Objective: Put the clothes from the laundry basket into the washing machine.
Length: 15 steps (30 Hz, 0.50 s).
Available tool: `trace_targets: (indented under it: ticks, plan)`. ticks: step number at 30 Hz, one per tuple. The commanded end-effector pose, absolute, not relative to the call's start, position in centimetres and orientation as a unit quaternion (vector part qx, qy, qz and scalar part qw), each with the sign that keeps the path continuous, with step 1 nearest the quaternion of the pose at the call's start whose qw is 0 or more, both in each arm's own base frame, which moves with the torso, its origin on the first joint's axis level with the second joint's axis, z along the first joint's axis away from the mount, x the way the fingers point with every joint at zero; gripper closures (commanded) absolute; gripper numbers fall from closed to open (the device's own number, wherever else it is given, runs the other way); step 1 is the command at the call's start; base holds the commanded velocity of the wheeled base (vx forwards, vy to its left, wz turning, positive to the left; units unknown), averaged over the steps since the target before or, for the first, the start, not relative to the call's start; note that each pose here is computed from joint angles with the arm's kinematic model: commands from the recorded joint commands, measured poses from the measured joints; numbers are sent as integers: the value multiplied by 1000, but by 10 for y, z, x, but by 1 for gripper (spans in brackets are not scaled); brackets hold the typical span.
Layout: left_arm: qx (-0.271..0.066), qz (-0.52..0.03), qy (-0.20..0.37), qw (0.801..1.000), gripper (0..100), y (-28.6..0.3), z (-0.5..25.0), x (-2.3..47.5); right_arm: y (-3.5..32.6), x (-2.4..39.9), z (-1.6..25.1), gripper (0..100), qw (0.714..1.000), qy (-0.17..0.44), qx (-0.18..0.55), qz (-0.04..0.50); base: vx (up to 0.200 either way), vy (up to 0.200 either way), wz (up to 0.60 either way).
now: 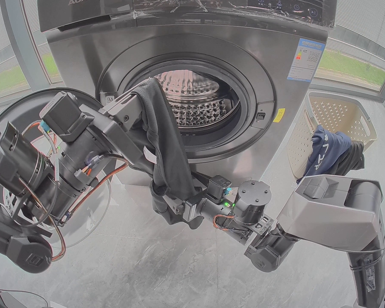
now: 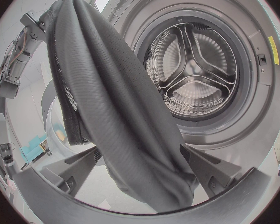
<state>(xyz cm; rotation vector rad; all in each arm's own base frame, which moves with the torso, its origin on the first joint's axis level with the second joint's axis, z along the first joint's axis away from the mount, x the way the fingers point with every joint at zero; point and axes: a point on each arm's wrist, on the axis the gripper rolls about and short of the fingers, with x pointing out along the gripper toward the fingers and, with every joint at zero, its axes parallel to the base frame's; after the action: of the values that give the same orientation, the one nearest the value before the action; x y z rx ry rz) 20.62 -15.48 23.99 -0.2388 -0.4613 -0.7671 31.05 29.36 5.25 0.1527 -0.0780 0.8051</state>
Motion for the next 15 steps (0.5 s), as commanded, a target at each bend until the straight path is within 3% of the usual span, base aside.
trace_targets:
  ticks: [1,9,10,15]
  plan:
    - [-115,-372,-224,894,100,-154,240,205,301,323,44,0,917,-47,77,389,0,0,0]
    - [-119,-373,-231,891,100,-153,244,204,296,341,33,0,923,-53,79,372,0,0,0]
    - [-119,-373,-232,890,100,-153,245,204,296,341,33,100,923,-53,79,372,0,0,0]
    - [-120,-371,-227,893,100,-153,243,204,294,342,37,100,924,-58,82,370,0,0,0]
